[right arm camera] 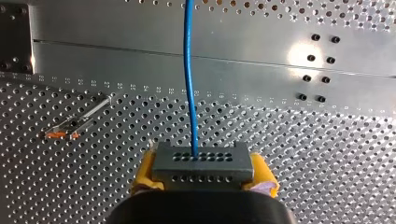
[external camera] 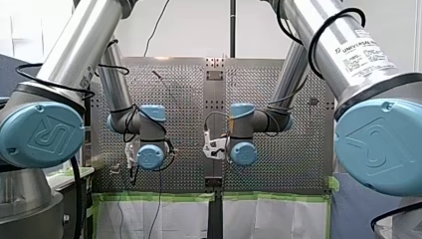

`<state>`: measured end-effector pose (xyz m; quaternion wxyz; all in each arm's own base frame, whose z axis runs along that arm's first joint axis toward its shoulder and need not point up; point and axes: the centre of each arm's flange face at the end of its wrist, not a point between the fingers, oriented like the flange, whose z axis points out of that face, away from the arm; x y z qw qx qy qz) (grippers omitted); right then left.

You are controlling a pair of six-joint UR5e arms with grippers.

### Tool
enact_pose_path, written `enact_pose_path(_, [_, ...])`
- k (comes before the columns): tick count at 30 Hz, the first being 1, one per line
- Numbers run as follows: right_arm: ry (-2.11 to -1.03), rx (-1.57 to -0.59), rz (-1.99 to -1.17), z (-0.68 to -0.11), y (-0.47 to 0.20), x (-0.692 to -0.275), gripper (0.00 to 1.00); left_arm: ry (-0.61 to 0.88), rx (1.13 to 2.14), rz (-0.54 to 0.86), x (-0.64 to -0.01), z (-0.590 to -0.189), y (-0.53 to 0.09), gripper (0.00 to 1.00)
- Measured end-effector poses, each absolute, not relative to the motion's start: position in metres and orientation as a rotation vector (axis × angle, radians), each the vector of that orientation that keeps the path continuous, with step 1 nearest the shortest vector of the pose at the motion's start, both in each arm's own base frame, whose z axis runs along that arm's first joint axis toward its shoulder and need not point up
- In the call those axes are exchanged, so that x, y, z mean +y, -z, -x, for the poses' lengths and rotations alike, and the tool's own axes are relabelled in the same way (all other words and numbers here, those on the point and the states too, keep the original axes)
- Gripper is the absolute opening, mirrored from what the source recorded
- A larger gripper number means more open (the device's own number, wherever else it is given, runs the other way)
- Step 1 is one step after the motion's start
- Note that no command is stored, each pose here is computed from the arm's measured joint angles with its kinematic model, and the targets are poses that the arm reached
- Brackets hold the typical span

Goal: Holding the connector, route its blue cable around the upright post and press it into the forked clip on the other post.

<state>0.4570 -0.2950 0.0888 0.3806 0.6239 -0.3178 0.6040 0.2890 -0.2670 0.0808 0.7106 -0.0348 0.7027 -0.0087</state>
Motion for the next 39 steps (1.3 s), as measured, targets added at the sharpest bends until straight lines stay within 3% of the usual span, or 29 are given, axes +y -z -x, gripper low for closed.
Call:
enact_pose_path(13, [-1.564, -0.874, -1.690, -0.485, -0.061, -0.288, 0.00, -0.024, 1.541, 0.009, -0.272, -0.280, -0.067, 0.00])
enact_pose_path(23, [-1.472, -0.931, -1.802, -0.481, -0.024, -0.283, 0.00, -0.011, 1.472, 0.025, -0.276, -0.287, -0.074, 0.00])
enact_pose_path(39, [-1.484, -0.971, -1.798, -0.485, -0.056, -0.285, 0.00, 0.092, 1.418, 0.076, -0.282, -0.299, -0.101, 0.00])
